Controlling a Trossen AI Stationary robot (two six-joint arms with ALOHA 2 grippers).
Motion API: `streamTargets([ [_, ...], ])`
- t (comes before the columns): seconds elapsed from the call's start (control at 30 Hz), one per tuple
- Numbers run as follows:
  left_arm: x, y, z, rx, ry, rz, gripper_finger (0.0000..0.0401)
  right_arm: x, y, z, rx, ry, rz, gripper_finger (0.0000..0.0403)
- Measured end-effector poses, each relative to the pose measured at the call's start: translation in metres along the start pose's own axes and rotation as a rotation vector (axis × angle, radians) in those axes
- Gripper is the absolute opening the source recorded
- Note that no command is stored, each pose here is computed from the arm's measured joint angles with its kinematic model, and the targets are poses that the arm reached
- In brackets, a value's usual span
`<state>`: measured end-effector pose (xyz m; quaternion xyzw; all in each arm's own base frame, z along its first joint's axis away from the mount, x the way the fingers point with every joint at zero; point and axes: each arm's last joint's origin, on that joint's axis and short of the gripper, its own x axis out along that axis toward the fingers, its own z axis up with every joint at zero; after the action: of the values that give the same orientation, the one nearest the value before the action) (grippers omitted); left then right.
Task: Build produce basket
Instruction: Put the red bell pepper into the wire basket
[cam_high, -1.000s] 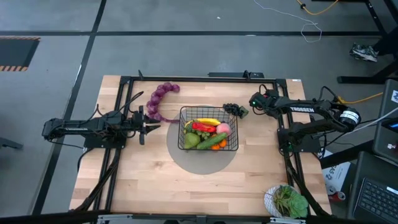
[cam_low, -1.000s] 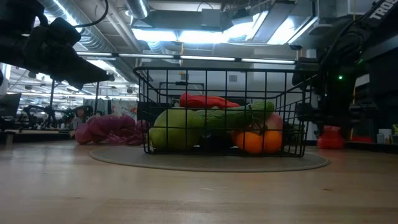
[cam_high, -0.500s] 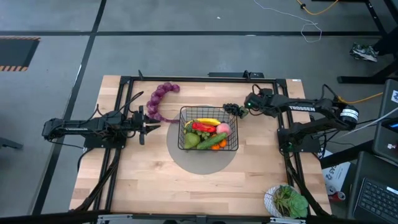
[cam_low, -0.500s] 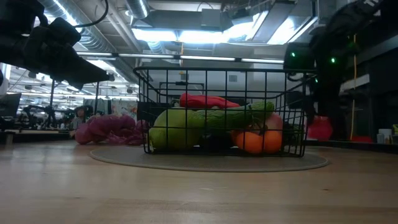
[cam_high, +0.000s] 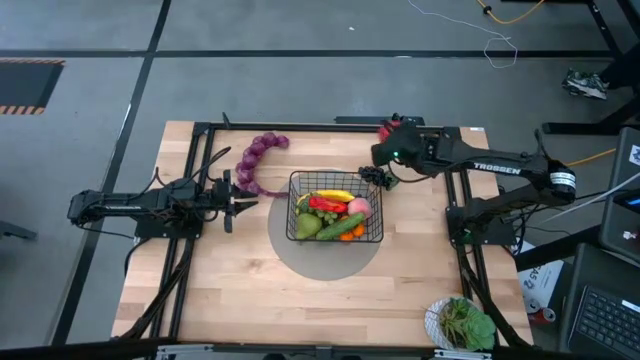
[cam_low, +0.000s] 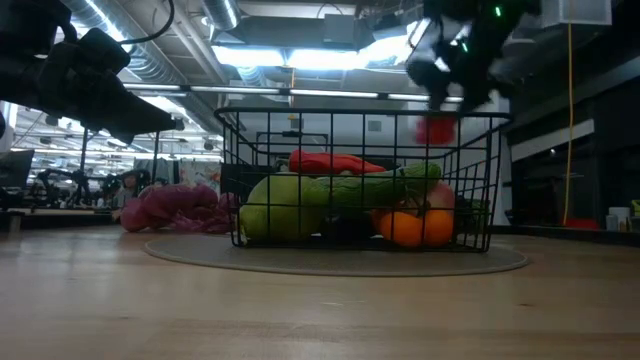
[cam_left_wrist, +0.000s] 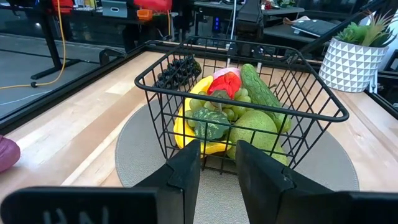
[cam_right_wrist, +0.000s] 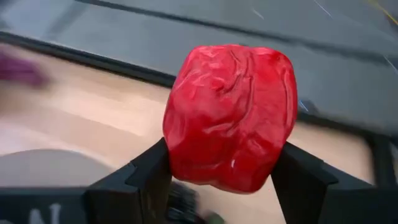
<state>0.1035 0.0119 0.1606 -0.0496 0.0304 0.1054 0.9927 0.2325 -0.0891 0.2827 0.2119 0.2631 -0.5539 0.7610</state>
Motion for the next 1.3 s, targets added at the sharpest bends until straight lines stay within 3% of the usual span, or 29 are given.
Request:
streamTargets([
  [0.13, 0.0, 0.0, 0.0, 0.0, -0.001, 0.0, 0.0096, -0.022, 0.022, 0.016, -0.164, -0.038, 0.232, 0.0225],
  [0.3, 0.0, 0.0, 0.0, 0.0, 0.0, 0.0, 0.0096, -0.04, 0.041, 0.015, -0.35, -0.018, 0.547, 0.0226],
  [0.43, 0.0, 0.0, 0.0, 0.0, 0.0, 0.0, 0.0096, -0.049, 0.051, 0.008, -0.409, -0.002, 0.681, 0.0226],
  [0.67, 0.0, 0.0, 0.0, 0.0, 0.0, 0.0, 0.0096, -0.059, 0.056, -0.005, -0.498, 0.03, 0.706, 0.0226],
  [1.1, 0.0, 0.0, 0.0, 0.0, 0.0, 0.0, 0.0096, -0.064, 0.046, -0.027, -0.509, 0.234, 0.621, 0.0227],
  [1.3, 0.0, 0.0, 0.0, 0.0, 0.0, 0.0, 0.0096, -0.068, 0.048, -0.031, -0.528, 0.266, 0.667, 0.0228],
])
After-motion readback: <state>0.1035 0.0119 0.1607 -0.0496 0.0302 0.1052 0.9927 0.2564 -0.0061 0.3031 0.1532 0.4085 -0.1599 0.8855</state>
